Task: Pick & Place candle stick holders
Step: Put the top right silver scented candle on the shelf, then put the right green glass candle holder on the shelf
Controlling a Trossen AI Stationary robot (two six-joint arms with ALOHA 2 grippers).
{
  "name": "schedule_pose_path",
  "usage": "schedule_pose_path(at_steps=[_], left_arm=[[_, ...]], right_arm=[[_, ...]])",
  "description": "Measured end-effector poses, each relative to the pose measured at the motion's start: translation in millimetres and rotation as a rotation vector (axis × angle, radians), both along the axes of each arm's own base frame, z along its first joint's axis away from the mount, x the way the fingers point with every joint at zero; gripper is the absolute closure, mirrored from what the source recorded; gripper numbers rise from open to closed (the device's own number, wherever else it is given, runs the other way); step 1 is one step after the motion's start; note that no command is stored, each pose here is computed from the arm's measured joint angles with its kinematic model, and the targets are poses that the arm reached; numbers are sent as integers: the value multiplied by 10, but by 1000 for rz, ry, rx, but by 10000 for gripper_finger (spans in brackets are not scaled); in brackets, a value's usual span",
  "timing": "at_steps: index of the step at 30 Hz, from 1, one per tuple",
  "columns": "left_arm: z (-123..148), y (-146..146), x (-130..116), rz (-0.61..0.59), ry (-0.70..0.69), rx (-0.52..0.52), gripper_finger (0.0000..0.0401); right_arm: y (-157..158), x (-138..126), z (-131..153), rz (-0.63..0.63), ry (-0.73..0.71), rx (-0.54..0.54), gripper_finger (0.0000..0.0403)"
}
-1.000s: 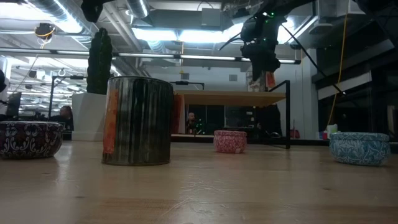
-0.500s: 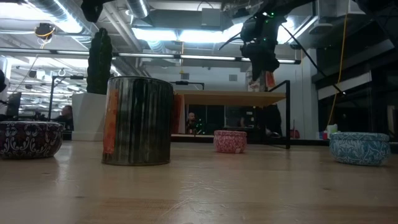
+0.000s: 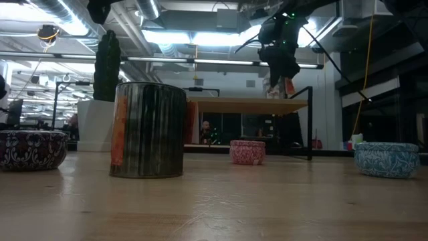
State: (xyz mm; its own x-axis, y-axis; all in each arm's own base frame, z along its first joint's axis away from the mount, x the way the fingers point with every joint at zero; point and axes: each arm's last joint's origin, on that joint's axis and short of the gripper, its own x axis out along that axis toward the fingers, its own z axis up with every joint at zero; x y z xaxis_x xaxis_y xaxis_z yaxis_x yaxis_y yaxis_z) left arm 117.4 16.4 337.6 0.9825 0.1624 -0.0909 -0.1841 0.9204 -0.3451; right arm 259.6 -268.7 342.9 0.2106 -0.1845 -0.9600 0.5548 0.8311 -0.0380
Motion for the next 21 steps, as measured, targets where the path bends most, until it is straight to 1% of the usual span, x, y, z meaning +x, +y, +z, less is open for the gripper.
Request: schedule_pose_path(at_steps=[5, 15, 21], left_arm=[[0, 0, 0, 0, 0, 0, 221], [0, 0, 0, 0, 0, 0, 221], [0, 0, 0, 0, 0, 0, 221]], right_arm=[[23, -25, 59, -11, 47, -31, 11], [116, 1, 411, 15, -50, -93, 11], [200, 43, 527, 39, -88, -105, 11]])
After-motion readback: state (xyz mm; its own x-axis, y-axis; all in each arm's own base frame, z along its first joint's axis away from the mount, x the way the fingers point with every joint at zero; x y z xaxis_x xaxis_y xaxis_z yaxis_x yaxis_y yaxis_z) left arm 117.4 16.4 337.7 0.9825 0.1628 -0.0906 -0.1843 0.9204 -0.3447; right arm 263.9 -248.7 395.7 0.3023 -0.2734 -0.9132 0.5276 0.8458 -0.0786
